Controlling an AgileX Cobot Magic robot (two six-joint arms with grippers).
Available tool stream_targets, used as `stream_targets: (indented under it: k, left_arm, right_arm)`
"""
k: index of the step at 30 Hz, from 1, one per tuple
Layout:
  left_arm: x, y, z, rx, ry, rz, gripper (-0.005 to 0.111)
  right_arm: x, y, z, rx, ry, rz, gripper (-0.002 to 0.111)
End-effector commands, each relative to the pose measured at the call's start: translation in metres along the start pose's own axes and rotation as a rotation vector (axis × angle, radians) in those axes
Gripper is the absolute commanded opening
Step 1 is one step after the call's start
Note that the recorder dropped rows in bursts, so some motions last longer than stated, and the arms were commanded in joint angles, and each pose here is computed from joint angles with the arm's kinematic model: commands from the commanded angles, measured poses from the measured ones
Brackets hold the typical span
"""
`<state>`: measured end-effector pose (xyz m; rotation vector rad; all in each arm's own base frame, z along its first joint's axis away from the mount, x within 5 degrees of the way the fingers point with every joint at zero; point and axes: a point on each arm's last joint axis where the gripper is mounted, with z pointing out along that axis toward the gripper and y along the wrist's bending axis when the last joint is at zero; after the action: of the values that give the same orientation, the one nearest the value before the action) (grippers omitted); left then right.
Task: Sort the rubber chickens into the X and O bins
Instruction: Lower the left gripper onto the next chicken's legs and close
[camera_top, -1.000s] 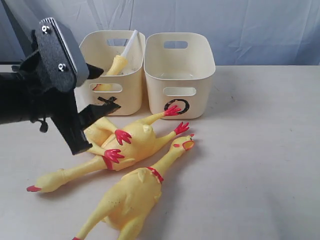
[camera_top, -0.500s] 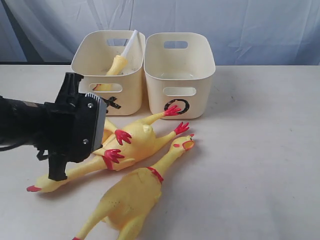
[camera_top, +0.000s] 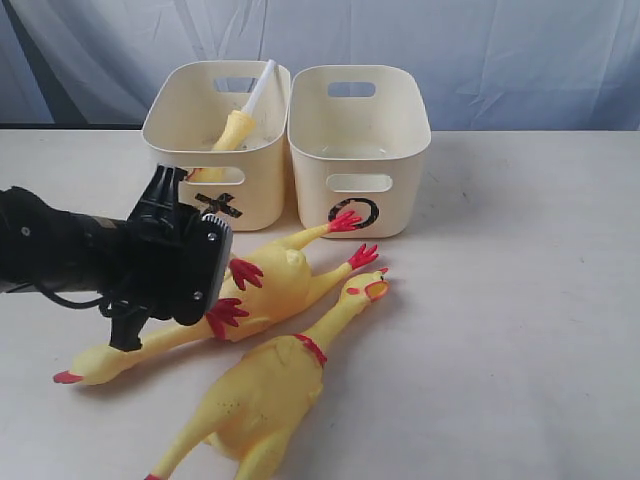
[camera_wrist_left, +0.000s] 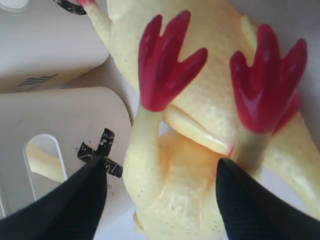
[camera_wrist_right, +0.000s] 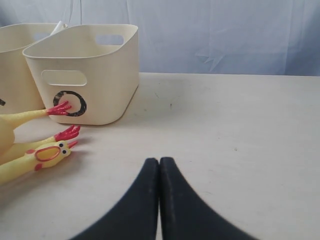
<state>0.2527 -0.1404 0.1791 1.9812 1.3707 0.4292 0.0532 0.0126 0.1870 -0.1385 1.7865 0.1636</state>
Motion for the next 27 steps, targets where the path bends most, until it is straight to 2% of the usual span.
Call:
stream_targets:
  k: [1, 8, 15, 17, 19, 23, 27]
  left_arm:
    - [-0.002, 0.007, 0.006, -0.014, 0.001, 0.019, 0.06]
    - [-0.003, 0.013, 0.015, -0.006, -0.003, 0.019, 0.057]
    - [-0.002, 0.01, 0.024, 0.01, 0.008, 0.019, 0.057]
    - [-0.002, 0.01, 0.024, 0.009, 0.009, 0.019, 0.053]
    - [-0.002, 0.01, 0.024, 0.008, 0.009, 0.019, 0.045]
    - [-0.002, 0.01, 0.024, 0.002, 0.013, 0.019, 0.016]
    - [-0.002, 0.01, 0.024, 0.002, 0.013, 0.019, 0.0]
  right_arm:
    - [0.001, 0.0, 0.0, -0.003, -0.007, -0.001, 0.0]
    - [0.001, 0.0, 0.0, -0.003, -0.007, -0.001, 0.0]
    - [0.001, 0.0, 0.0, -0.003, -0.007, -0.001, 0.0]
    - [0.001, 0.0, 0.0, -0.003, -0.007, -0.001, 0.0]
    - [0.001, 0.0, 0.0, -0.003, -0.007, -0.001, 0.0]
    - [0.001, 0.0, 0.0, -0.003, -0.007, 0.001, 0.0]
    - [0.001, 0.0, 0.0, -0.003, -0.007, -0.001, 0.0]
